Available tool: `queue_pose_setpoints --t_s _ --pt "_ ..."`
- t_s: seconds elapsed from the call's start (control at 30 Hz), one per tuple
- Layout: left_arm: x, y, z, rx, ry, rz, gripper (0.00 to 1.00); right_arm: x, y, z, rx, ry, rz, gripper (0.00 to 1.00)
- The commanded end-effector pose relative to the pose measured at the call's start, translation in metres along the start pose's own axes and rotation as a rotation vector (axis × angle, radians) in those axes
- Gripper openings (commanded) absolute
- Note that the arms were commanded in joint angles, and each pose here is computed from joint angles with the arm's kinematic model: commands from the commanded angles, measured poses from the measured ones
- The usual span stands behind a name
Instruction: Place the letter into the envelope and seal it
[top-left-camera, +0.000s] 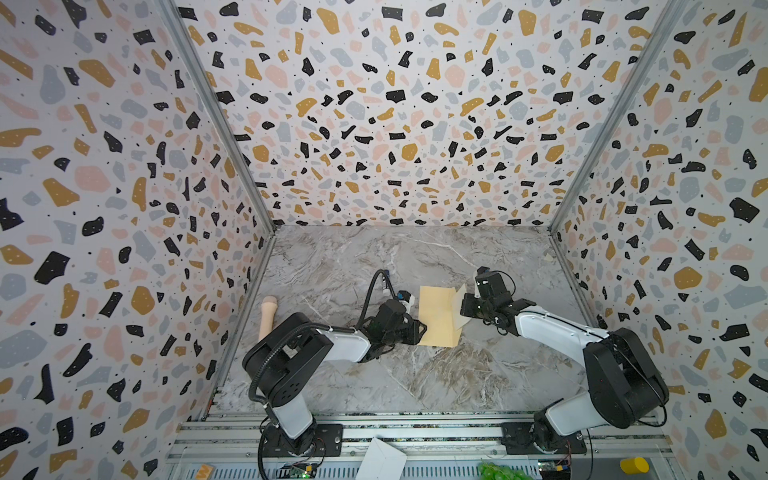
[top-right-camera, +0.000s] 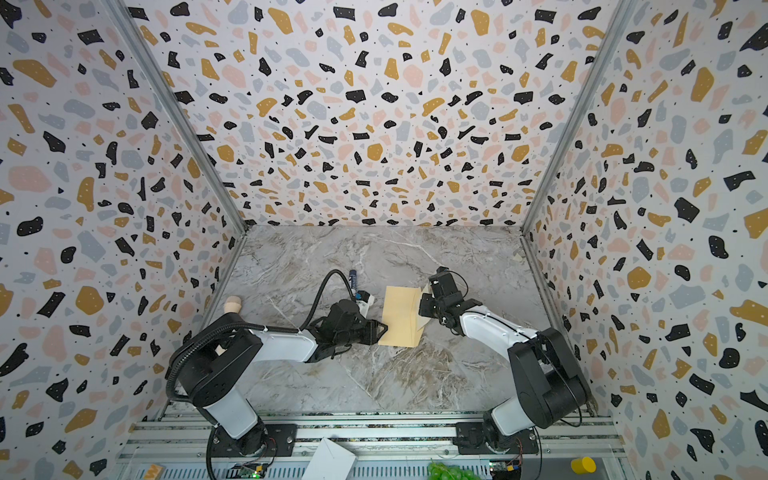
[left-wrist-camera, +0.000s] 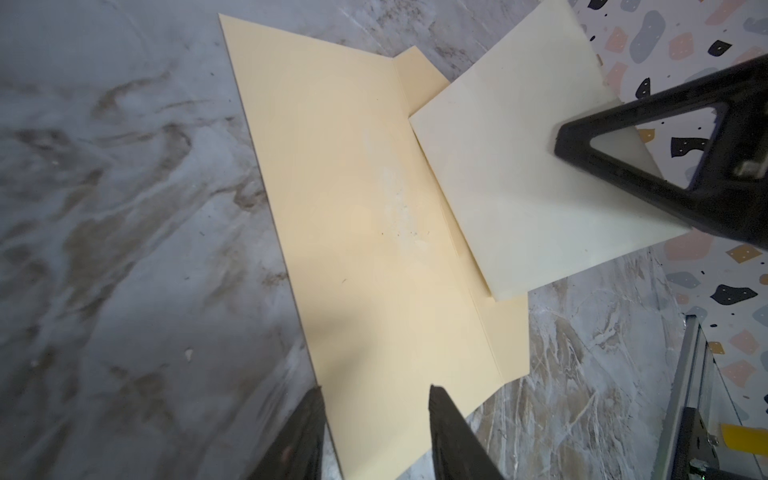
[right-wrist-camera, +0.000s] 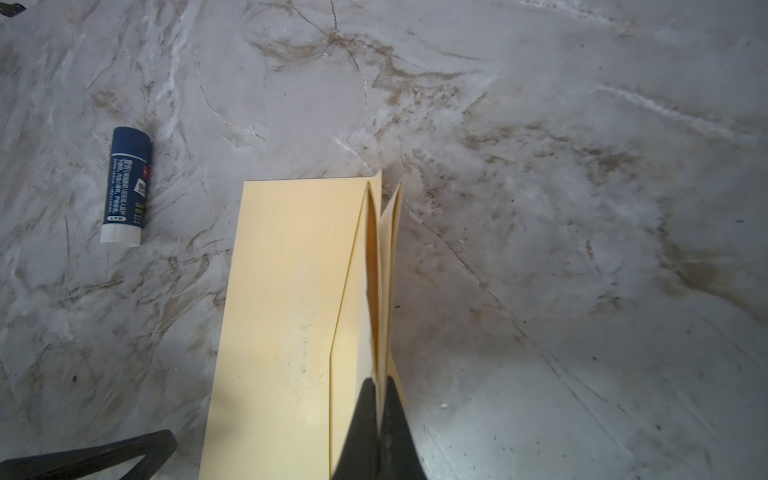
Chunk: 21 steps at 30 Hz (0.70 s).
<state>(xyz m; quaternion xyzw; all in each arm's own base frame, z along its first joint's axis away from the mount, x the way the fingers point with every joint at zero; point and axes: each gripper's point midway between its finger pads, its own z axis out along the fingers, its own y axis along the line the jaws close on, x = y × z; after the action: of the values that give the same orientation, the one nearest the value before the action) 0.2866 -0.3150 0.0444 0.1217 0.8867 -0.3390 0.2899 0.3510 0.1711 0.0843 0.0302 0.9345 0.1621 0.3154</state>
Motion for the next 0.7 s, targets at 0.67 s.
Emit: queue_pose_setpoints --t_s 0.67 --pt "0.007 0.026 0.031 -0.097 0.014 0.058 0.29 0.012 0.001 0.016 -0.095 -0.007 -0.054 0.0"
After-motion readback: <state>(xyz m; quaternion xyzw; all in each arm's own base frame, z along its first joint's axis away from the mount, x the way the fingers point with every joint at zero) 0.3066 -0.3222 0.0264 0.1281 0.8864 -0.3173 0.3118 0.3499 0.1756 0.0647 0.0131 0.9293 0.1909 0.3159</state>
